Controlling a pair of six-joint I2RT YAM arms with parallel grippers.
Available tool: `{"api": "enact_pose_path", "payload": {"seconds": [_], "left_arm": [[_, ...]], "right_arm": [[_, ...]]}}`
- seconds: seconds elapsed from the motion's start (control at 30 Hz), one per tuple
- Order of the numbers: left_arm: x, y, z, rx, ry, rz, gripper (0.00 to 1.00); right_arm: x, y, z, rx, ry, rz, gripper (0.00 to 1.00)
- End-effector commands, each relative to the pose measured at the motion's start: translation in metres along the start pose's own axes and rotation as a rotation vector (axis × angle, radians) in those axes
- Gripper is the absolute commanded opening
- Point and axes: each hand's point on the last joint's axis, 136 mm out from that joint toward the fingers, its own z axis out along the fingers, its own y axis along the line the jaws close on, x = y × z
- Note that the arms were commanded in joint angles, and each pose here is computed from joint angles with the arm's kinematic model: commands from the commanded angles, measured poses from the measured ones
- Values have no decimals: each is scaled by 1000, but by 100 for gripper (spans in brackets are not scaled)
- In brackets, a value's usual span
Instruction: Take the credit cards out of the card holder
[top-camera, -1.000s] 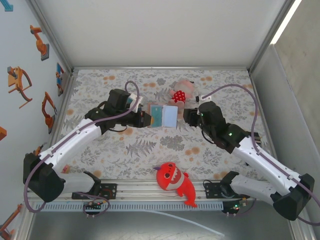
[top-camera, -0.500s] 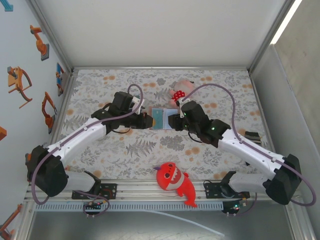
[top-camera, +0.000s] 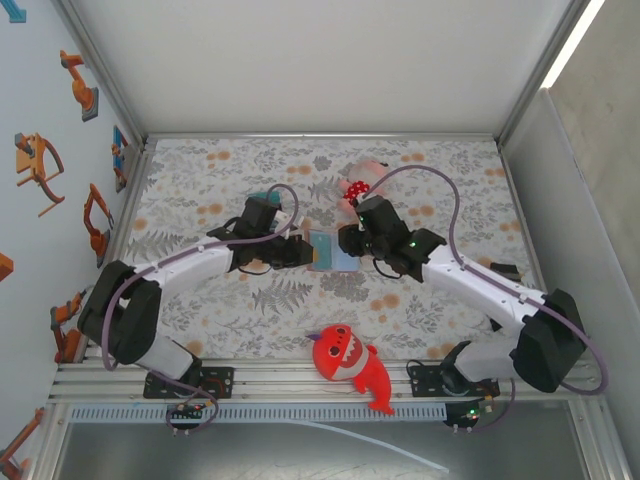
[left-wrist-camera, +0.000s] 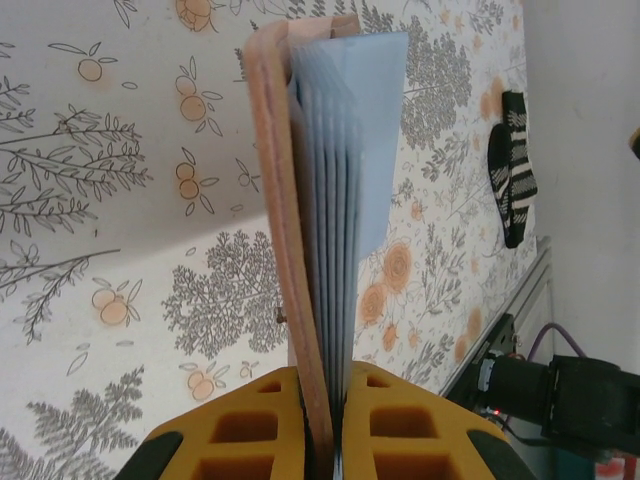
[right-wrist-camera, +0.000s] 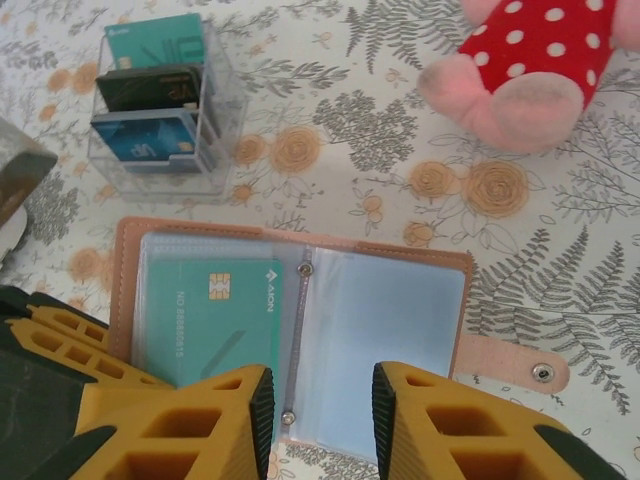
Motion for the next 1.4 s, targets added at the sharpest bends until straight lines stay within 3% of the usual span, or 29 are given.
{"api": "enact_pose_path", "payload": {"seconds": [0.0, 0.43, 0.67, 0.8, 1.07, 1.2, 1.37], "left_arm": [[-6, -5, 9, 64, -8, -9, 0], [12, 24, 38, 54, 94, -95, 5], [18, 37, 44, 27, 128, -115, 26], [20, 42, 43, 3, 141, -116, 33], [19, 54, 31, -118, 127, -99, 43], [14, 64, 21, -212, 87, -98, 54], [6, 80, 3, -369, 7, -70, 56]], "right_arm": [[1, -3, 5, -6, 12, 39, 32], [17, -18, 30, 2, 80, 81, 31], [25, -24, 40, 9, 109, 109, 31], [31, -22, 46, -13, 130, 110, 28], [45, -18, 59, -57, 189, 128, 24], [52, -16, 65, -82, 227, 142, 21], [59, -15, 68, -96, 261, 136, 19]]}}
